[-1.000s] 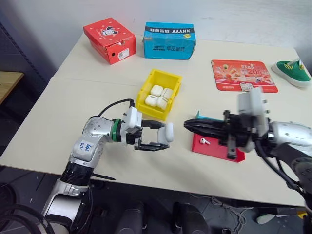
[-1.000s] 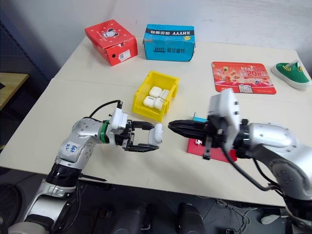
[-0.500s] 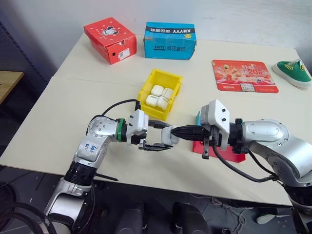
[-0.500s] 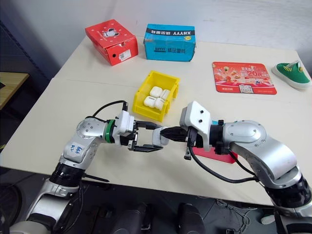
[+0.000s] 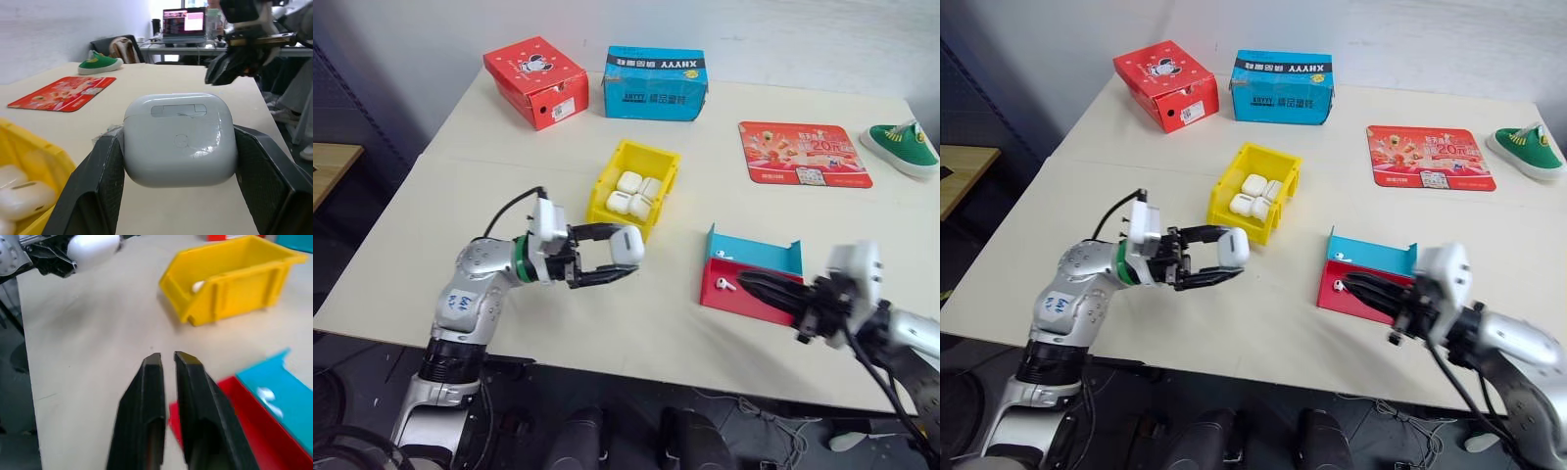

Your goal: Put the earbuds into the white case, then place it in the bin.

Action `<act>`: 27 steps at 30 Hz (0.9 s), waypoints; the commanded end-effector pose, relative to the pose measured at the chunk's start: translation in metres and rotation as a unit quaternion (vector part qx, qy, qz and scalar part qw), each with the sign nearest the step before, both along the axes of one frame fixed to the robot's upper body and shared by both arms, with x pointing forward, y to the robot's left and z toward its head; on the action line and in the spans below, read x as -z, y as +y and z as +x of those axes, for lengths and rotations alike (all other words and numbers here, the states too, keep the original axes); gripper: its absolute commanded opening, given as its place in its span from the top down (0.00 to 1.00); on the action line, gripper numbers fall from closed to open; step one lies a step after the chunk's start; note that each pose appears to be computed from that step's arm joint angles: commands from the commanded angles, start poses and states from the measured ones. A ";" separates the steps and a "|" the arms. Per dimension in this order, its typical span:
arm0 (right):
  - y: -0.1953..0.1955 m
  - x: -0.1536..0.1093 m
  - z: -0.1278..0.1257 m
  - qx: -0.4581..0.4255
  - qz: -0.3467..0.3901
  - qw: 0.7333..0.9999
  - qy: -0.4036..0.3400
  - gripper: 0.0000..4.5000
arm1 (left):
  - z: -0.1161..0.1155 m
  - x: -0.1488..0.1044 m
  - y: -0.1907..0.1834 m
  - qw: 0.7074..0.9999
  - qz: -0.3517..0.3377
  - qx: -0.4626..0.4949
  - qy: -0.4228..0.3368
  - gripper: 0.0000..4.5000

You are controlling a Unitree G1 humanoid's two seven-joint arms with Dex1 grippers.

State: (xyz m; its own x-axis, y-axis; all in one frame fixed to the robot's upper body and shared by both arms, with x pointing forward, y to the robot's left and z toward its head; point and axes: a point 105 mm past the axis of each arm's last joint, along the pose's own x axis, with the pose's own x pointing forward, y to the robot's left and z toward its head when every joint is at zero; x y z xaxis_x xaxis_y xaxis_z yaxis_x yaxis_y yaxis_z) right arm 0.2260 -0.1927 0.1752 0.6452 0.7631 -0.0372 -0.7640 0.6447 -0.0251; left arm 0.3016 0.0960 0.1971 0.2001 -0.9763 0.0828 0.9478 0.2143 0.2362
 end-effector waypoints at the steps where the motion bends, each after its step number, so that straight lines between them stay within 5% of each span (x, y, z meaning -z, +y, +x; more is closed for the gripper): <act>1: -0.016 -0.022 -0.015 0.042 0.005 0.995 -0.089 0.62 | 0.010 -0.015 0.019 0.998 -0.013 -0.060 0.002 0.38; 6: -0.048 -0.030 -0.035 0.170 -0.040 0.959 -0.223 0.22 | 0.070 -0.031 0.051 0.968 -0.018 -0.244 0.060 0.38; 9: -0.043 -0.023 -0.041 0.192 -0.033 0.951 -0.239 0.01 | 0.101 -0.030 0.049 0.949 -0.015 -0.300 0.097 0.38; 14: -0.038 -0.011 -0.042 0.209 -0.037 0.946 -0.245 0.01 | 0.122 -0.037 0.014 0.961 -0.026 -0.260 0.088 0.38; 22: -0.026 -0.011 -0.032 0.210 -0.035 0.943 -0.255 0.01 | 0.151 -0.013 0.001 0.946 0.061 -0.303 0.098 0.38; 23: -0.025 -0.011 -0.032 0.209 -0.034 0.943 -0.255 0.00 | 0.152 -0.013 0.001 0.946 0.066 -0.303 0.096 0.21; 27: -0.029 -0.013 -0.026 0.211 -0.042 0.943 -0.255 0.00 | 0.133 -0.039 -0.003 0.971 0.012 -0.233 0.052 0.01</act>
